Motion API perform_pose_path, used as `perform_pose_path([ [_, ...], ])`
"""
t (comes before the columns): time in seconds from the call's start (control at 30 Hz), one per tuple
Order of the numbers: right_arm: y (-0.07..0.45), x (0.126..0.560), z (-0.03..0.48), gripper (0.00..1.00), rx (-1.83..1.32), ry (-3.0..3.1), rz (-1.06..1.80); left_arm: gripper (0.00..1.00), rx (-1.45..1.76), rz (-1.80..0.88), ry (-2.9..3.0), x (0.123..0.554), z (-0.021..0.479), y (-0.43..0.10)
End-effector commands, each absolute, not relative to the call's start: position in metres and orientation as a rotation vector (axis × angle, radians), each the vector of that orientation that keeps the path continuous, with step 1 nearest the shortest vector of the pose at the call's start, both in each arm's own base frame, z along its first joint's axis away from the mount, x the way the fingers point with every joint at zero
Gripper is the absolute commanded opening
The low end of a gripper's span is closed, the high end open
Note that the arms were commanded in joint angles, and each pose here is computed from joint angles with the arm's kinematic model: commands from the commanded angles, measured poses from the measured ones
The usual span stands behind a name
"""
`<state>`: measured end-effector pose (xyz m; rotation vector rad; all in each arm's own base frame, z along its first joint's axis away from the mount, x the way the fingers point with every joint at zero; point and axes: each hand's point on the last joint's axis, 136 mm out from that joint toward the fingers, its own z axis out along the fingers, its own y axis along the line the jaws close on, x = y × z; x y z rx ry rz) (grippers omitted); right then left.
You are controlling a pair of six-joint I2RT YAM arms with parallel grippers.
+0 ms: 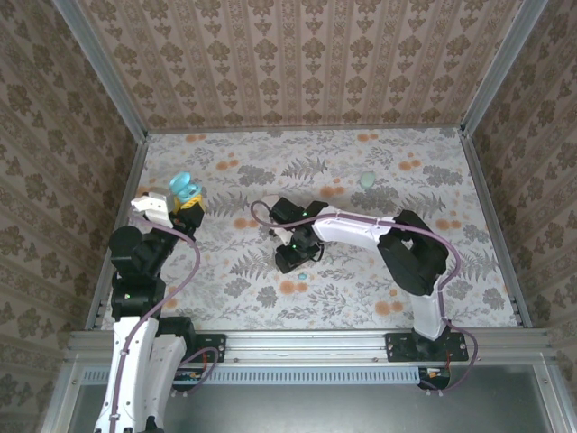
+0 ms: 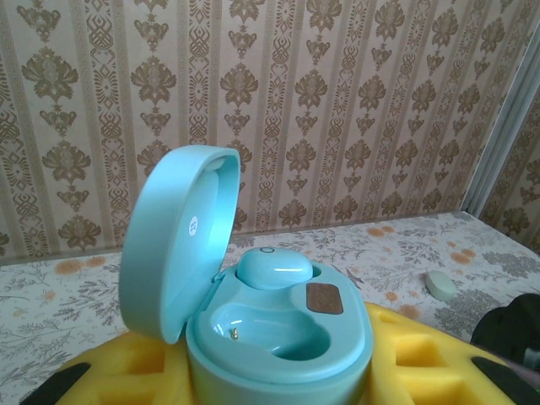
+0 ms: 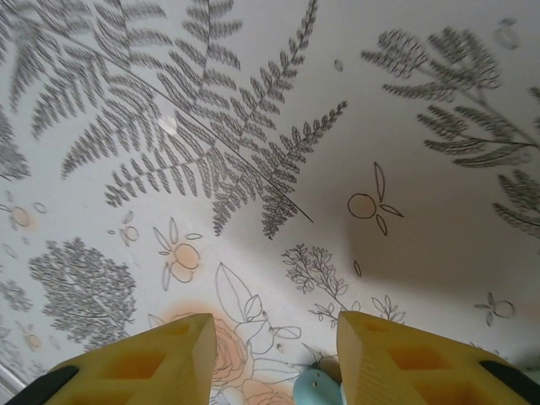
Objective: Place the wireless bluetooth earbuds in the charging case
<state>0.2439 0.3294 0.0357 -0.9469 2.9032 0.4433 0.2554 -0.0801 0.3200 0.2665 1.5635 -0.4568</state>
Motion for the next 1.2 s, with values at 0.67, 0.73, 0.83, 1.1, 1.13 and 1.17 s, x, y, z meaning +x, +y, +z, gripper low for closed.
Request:
perform_pose_path([
  [0.67, 0.297, 0.211, 0.029, 0.44, -1.138, 3.002, 0.367, 0.35, 0.278, -0.48, 1.505, 0.253, 0.34, -0.084],
  [0.73, 0.295, 0.211, 0.029, 0.44, -1.139, 3.004, 0.349, 0.35, 0.278, -0.478, 1.504, 0.254, 0.34, -0.083],
  [0.83, 0.291, 0.212, 0.029, 0.4, -1.122, 3.006, 0.31, 0.35, 0.276, -0.478, 1.505, 0.254, 0.34, -0.083],
  [1.1, 0.291, 0.221, 0.025, 0.36, -1.055, 3.002, 0.266, 0.35, 0.273, -0.487, 1.504, 0.256, 0.34, -0.084],
  [1.13, 0.291, 0.222, 0.024, 0.36, -1.043, 3.003, 0.262, 0.35, 0.272, -0.49, 1.503, 0.256, 0.34, -0.084],
  [1.17, 0.292, 0.225, 0.023, 0.36, -1.023, 3.003, 0.255, 0.35, 0.271, -0.488, 1.504, 0.256, 0.34, -0.084],
])
